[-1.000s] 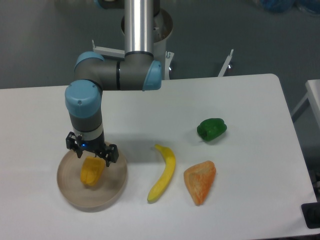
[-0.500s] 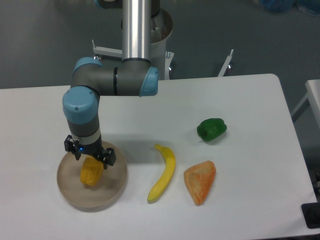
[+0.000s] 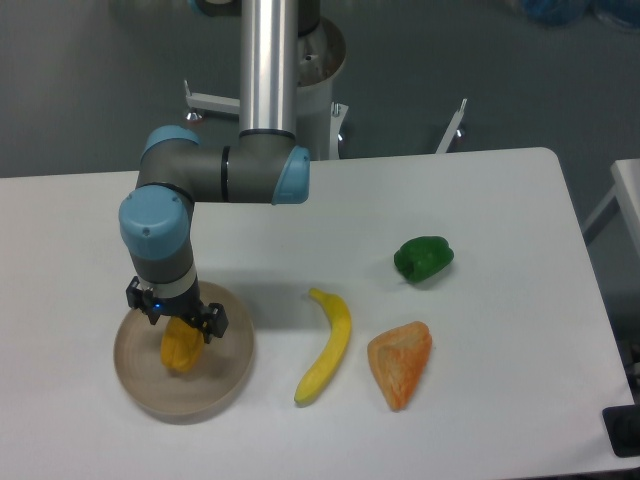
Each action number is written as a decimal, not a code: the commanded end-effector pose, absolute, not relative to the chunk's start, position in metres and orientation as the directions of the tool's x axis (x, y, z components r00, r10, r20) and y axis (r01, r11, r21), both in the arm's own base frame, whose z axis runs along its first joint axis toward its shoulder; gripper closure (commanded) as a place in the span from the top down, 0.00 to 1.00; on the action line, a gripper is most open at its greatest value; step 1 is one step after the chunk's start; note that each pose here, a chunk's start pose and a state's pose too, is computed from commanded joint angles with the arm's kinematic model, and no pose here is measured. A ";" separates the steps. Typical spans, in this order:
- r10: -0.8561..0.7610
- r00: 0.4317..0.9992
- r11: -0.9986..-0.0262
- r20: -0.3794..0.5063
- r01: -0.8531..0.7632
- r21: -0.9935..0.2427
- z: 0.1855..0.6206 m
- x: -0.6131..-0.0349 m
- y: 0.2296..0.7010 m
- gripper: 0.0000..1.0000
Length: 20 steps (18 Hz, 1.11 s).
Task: Pick up the yellow pepper from the plate
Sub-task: 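Close the gripper on the yellow pepper, then lift the yellow pepper off the plate and carry it toward the banana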
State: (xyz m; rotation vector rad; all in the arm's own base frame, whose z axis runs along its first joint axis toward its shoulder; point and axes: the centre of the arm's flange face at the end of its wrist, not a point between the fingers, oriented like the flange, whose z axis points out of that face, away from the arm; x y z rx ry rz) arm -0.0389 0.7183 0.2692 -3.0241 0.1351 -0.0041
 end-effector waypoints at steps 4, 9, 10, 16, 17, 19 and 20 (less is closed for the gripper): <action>-0.093 0.996 -0.989 -0.004 -0.093 -0.114 0.270 -0.039 0.718 0.51; -0.096 0.995 -0.988 -0.007 -0.097 -0.119 0.275 -0.039 0.718 0.48; -0.101 0.995 -0.988 -0.008 -0.101 -0.121 0.277 -0.039 0.718 0.48; -0.144 0.989 -0.974 -0.043 -0.149 -0.170 0.325 -0.066 0.711 0.45; -0.162 0.986 -0.972 -0.049 -0.168 -0.167 0.334 -0.080 0.706 0.45; -0.213 0.975 -0.964 -0.062 -0.220 -0.148 0.350 -0.120 0.691 0.45; -0.241 0.968 -0.958 -0.070 -0.249 -0.140 0.356 -0.143 0.683 0.45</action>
